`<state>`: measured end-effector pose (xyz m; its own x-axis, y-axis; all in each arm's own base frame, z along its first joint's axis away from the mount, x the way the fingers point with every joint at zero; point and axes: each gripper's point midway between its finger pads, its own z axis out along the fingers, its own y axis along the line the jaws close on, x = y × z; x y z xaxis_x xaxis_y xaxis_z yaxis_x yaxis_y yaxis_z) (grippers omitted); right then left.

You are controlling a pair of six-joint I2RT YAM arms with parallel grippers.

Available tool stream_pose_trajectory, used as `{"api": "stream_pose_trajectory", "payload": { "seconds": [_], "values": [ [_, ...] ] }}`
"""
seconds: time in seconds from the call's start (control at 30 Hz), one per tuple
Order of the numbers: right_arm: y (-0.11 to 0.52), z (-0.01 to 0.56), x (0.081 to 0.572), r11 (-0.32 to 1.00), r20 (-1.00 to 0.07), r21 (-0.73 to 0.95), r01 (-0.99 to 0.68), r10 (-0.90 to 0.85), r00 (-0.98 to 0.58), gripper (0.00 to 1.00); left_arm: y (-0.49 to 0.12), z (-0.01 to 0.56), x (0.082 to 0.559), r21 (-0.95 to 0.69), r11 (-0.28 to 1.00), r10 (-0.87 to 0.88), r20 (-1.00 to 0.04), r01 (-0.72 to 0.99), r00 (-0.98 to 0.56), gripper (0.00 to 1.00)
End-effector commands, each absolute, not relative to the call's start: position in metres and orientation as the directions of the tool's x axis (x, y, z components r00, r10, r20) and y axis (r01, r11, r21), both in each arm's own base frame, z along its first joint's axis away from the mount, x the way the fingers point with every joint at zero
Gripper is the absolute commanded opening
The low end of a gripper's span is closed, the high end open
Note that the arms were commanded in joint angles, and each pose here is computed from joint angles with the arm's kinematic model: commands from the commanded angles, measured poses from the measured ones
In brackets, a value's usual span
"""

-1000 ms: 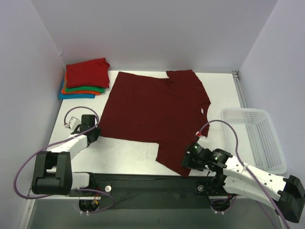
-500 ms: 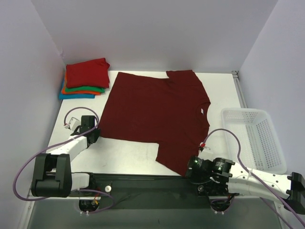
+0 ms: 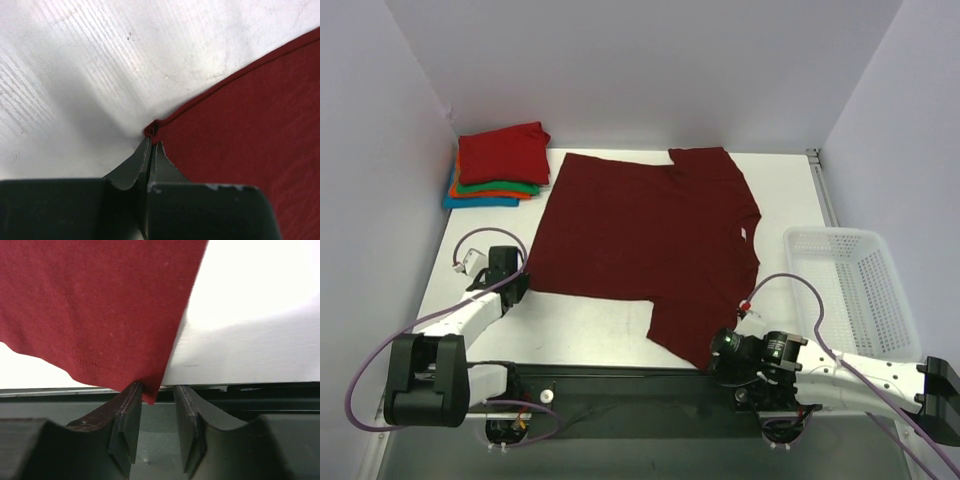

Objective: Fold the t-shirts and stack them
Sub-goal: Grap the side of the flattened tshirt closest away from the robot with both arms

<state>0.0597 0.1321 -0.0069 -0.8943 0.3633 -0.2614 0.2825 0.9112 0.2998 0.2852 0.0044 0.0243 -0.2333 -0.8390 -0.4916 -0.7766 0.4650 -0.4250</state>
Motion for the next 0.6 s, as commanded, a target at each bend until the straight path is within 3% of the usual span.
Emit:
{"api": "stream_pose_trajectory", "payload": {
  "seconds": [0.0, 0.2, 0.57],
  "values": [
    [0.134, -0.007, 0.088, 0.885, -0.37, 0.341, 0.317, 0.437, -0.82, 0.27, 0.007, 0.025, 0.279, -0.412, 0.482, -0.826, -0.51, -0.773, -0.242, 0.0],
    [0.139, 0.004, 0.095, 0.867, -0.387, 0.392, 0.309, 0.46, -0.799, 0.01, 0.01, 0.028, 0.273, -0.409, 0.485, -0.821, -0.517, -0.773, -0.242, 0.0],
    [0.131, 0.042, 0.092, 0.889, -0.42, 0.393, 0.233, 0.4, -0.815, 0.0, 0.02, 0.035, 0.249, -0.366, 0.484, -0.805, -0.543, -0.795, -0.24, 0.0]
  ]
}}
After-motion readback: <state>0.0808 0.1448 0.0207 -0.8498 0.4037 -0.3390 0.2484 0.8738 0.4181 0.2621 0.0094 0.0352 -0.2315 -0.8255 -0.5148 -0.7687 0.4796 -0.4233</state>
